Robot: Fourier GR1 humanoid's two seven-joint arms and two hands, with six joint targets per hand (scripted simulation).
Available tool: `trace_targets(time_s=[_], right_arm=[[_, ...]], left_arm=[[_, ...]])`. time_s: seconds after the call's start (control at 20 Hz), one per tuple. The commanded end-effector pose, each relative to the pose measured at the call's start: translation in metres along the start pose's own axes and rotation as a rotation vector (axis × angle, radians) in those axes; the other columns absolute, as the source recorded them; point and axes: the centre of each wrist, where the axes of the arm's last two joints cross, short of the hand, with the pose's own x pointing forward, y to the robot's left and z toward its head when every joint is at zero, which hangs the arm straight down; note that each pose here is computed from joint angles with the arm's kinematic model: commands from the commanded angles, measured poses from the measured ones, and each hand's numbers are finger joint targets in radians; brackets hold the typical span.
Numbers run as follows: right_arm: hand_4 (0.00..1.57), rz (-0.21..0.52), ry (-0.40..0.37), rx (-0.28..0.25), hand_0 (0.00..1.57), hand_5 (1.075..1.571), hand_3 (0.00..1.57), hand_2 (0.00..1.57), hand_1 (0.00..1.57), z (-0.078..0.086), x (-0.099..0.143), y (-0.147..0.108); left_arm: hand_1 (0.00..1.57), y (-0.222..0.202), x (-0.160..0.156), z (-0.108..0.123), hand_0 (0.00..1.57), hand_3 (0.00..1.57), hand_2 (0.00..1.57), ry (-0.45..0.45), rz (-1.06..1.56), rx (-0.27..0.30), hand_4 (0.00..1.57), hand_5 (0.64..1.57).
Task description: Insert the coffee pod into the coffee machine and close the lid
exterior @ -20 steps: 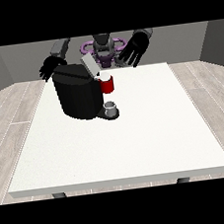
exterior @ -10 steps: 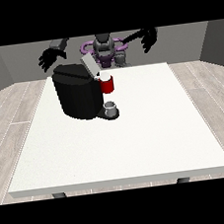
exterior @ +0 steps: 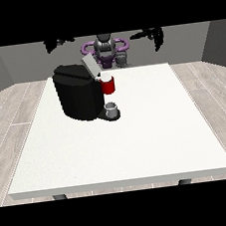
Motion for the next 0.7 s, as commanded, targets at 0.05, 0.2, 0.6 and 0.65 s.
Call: trace_targets(time_s=[0.05,0.2,0.6,0.65], right_arm=[[0.00,-0.005,-0.006,0.038,0.00,1.571,0.00,0.00,0.00,-0.004,0.006,0.001],[0.00,-0.003,-0.068,0.095,0.00,1.571,0.00,0.00,0.00,-0.014,0.021,0.014],[0.16,0.054,-0.128,0.228,0.00,1.571,0.00,0.00,0.00,-0.032,0.062,0.053],[0.00,0.052,-0.100,0.173,0.00,1.571,0.00,0.00,0.00,-0.034,0.045,0.027]], left_arm=[[0.00,-0.019,-0.013,0.011,0.00,0.00,0.00,0.021,0.092,-0.046,0.00,1.571],[0.00,-0.039,-0.024,0.019,0.00,0.00,0.00,0.002,0.134,-0.021,0.14,1.571],[0.00,-0.036,-0.018,0.033,0.00,0.00,0.00,-0.066,0.140,0.025,0.11,1.571],[0.00,-0.013,0.014,0.026,0.00,0.00,0.00,-0.053,0.130,-0.023,0.10,1.571]])
